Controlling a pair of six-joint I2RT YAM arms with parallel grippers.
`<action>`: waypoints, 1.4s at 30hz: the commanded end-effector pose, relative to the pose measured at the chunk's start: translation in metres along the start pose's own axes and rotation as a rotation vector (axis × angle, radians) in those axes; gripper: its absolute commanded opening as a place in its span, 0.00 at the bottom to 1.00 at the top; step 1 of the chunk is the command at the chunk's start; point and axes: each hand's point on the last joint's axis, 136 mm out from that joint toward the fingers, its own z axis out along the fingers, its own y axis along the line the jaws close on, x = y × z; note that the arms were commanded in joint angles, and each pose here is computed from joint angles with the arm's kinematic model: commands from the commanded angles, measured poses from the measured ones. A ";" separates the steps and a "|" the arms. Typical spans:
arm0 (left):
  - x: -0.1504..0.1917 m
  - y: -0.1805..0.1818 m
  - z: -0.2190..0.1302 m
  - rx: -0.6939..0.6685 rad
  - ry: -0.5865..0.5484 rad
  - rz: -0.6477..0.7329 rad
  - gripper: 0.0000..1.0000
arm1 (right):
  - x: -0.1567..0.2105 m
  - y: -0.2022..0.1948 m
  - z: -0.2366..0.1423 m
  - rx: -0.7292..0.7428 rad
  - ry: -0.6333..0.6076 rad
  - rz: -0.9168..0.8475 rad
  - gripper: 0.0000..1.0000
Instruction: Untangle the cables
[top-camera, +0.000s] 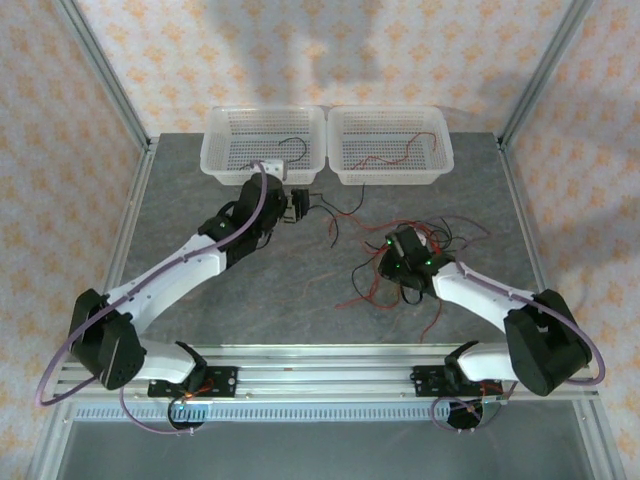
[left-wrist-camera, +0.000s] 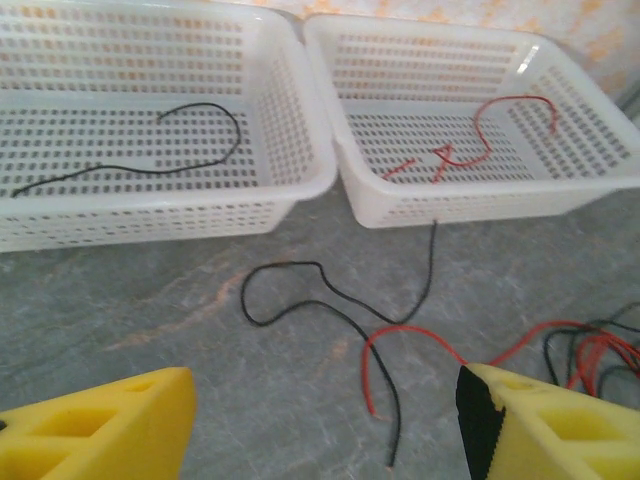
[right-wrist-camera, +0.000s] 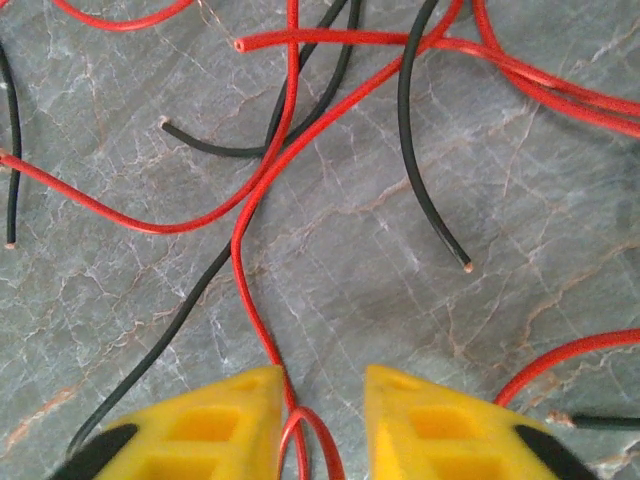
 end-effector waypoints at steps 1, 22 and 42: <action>0.009 -0.019 -0.010 0.097 -0.025 -0.008 0.72 | -0.017 0.008 -0.005 -0.001 -0.066 -0.003 0.17; 0.100 -0.139 -0.038 0.382 -0.041 0.285 0.72 | -0.109 0.107 -0.150 -0.325 -0.296 -0.068 0.00; 0.030 -0.188 0.022 0.230 -0.351 0.142 0.74 | -0.168 0.194 -0.256 -0.586 -0.403 -0.158 0.00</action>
